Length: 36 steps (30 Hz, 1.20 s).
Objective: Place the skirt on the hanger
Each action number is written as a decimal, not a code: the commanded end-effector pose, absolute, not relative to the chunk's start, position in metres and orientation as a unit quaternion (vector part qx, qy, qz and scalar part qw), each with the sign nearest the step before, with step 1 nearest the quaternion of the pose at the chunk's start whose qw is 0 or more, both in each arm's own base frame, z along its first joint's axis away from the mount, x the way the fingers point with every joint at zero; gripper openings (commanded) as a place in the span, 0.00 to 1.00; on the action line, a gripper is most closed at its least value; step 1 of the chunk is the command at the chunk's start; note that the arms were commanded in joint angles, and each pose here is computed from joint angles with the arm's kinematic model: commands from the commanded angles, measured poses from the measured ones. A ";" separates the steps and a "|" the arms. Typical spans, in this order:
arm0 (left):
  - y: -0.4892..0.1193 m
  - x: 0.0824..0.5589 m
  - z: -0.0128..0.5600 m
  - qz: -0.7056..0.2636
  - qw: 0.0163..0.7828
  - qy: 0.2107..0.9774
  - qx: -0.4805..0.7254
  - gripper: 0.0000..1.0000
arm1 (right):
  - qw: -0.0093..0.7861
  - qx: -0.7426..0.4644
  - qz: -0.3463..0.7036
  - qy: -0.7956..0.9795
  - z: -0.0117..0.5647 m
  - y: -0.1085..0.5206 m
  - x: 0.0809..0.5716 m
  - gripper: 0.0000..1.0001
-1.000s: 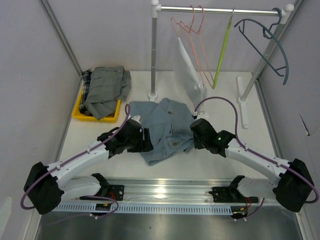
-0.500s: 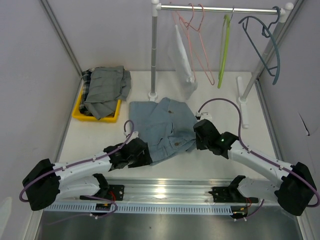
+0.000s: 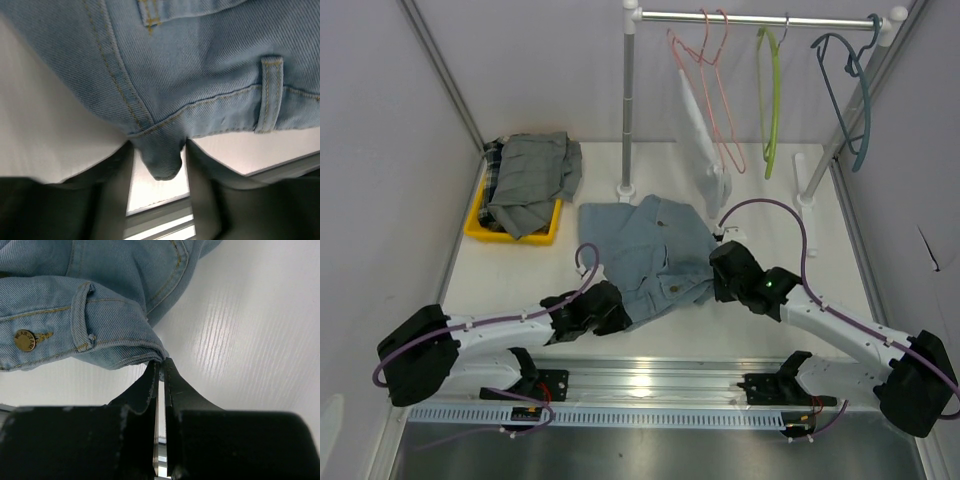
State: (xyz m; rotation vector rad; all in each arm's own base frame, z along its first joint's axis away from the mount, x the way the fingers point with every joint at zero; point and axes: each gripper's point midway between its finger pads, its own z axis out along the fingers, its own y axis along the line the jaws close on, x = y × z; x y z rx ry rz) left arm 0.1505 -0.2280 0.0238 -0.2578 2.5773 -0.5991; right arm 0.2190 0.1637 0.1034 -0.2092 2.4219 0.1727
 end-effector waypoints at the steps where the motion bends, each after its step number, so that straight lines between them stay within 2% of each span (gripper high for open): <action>1: -0.230 0.156 0.019 -0.216 0.252 0.937 -0.108 0.36 | 0.357 -0.066 0.070 0.929 0.108 0.163 0.221 0.00; 2: -0.227 0.156 0.018 -0.208 0.251 0.940 -0.102 0.24 | 0.358 -0.067 0.070 0.929 0.108 0.164 0.221 0.00; 5: -0.224 0.165 0.032 -0.191 0.275 0.939 -0.083 0.00 | 0.368 -0.072 0.078 0.924 0.116 0.166 0.223 0.00; 7: -0.230 0.177 0.063 -0.208 0.305 0.926 -0.075 0.00 | 0.382 -0.075 0.083 0.917 0.127 0.166 0.226 0.00; 9: -0.216 0.181 0.081 -0.185 0.325 0.926 -0.059 0.00 | 0.394 -0.084 0.083 0.912 0.139 0.164 0.227 0.00; 12: -0.211 0.194 0.144 -0.177 0.369 0.912 -0.034 0.00 | 0.418 -0.092 0.091 0.899 0.166 0.163 0.228 0.00; 13: -0.204 0.196 0.159 -0.174 0.383 0.907 -0.016 0.00 | 0.433 -0.100 0.096 0.891 0.181 0.161 0.228 0.00; 14: -0.208 0.202 0.200 -0.198 0.409 0.891 -0.016 0.00 | 0.447 -0.103 0.103 0.883 0.198 0.161 0.228 0.00; 17: -0.186 0.197 0.232 -0.166 0.424 0.890 0.021 0.00 | 0.487 -0.130 0.118 0.856 0.241 0.156 0.222 0.00; 18: -0.188 0.198 0.276 -0.197 0.450 0.871 0.022 0.00 | 0.511 -0.129 0.131 0.840 0.267 0.155 0.222 0.00; 19: -0.182 0.194 0.283 -0.187 0.449 0.873 0.039 0.00 | 0.525 -0.132 0.137 0.830 0.281 0.154 0.220 0.00; 20: -0.181 0.193 0.320 -0.214 0.471 0.855 0.035 0.00 | 0.543 -0.145 0.145 0.814 0.299 0.151 0.215 0.00; 28: -0.162 0.162 0.413 -0.296 0.506 0.808 0.053 0.00 | 0.662 -0.191 0.221 0.690 0.440 0.136 0.179 0.00; 32: -0.155 0.155 0.436 -0.319 0.520 0.791 0.045 0.00 | 0.677 -0.209 0.238 0.665 0.473 0.136 0.169 0.00; 36: -0.160 0.172 0.427 -0.292 0.523 0.800 0.032 0.00 | 0.648 -0.226 0.214 0.695 0.457 0.154 0.189 0.00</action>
